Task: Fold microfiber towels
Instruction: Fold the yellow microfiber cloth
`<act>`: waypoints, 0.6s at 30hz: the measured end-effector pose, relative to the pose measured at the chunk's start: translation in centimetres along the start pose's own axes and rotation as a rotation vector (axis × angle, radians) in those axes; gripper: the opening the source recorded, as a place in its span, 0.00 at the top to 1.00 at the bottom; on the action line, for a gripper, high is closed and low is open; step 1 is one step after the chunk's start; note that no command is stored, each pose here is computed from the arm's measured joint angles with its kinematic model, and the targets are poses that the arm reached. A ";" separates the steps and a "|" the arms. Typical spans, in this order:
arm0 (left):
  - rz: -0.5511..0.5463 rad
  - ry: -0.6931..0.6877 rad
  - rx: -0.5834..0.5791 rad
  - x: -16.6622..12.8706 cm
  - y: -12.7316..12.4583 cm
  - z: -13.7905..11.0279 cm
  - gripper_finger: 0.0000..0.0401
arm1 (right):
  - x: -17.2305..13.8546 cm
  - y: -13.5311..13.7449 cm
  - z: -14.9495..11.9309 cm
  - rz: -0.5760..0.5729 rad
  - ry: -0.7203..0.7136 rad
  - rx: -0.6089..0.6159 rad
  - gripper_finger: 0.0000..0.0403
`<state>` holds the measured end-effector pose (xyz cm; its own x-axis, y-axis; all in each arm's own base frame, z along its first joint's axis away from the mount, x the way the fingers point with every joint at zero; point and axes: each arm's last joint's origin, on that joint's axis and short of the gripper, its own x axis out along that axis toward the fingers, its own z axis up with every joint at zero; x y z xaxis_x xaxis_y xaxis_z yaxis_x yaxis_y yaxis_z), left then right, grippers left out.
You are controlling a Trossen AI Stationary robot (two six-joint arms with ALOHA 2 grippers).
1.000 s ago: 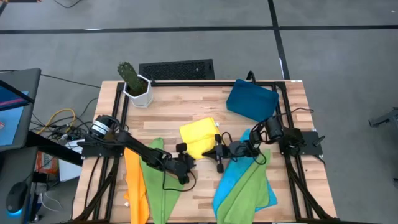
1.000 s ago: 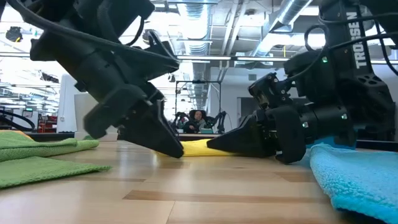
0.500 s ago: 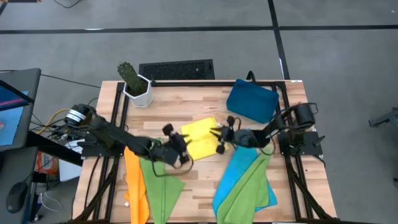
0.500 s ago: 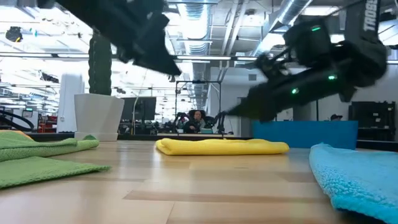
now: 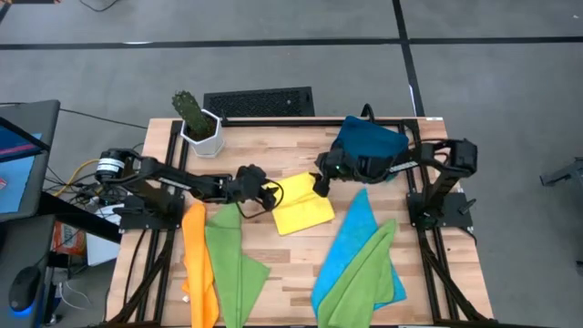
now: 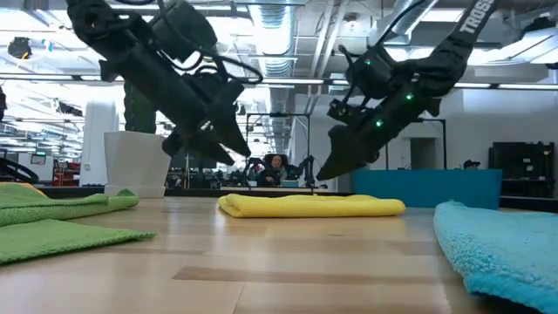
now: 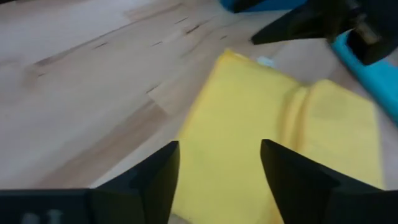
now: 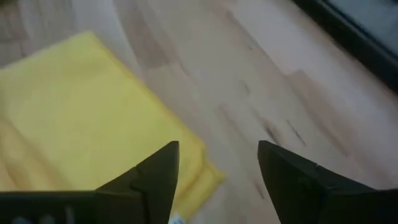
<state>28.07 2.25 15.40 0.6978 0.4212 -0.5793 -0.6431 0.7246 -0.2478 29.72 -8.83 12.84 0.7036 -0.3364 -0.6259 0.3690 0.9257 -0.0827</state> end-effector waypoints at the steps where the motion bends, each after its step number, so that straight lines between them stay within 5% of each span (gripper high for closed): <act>1: 0.012 0.006 -0.008 0.1 0.3 0.0 0.43 | 0.3 -0.1 -0.1 0.000 -0.002 0.004 0.40; 18: 0.058 0.108 -0.049 2.6 0.9 -2.3 0.41 | 2.1 -0.3 -1.3 -0.009 0.037 0.013 0.42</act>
<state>28.54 2.78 11.91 0.6225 0.3988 -0.6734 -0.6980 0.6720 -0.2474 30.28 -9.58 10.57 0.6776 -0.3382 -0.6531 0.3836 0.9202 -0.0786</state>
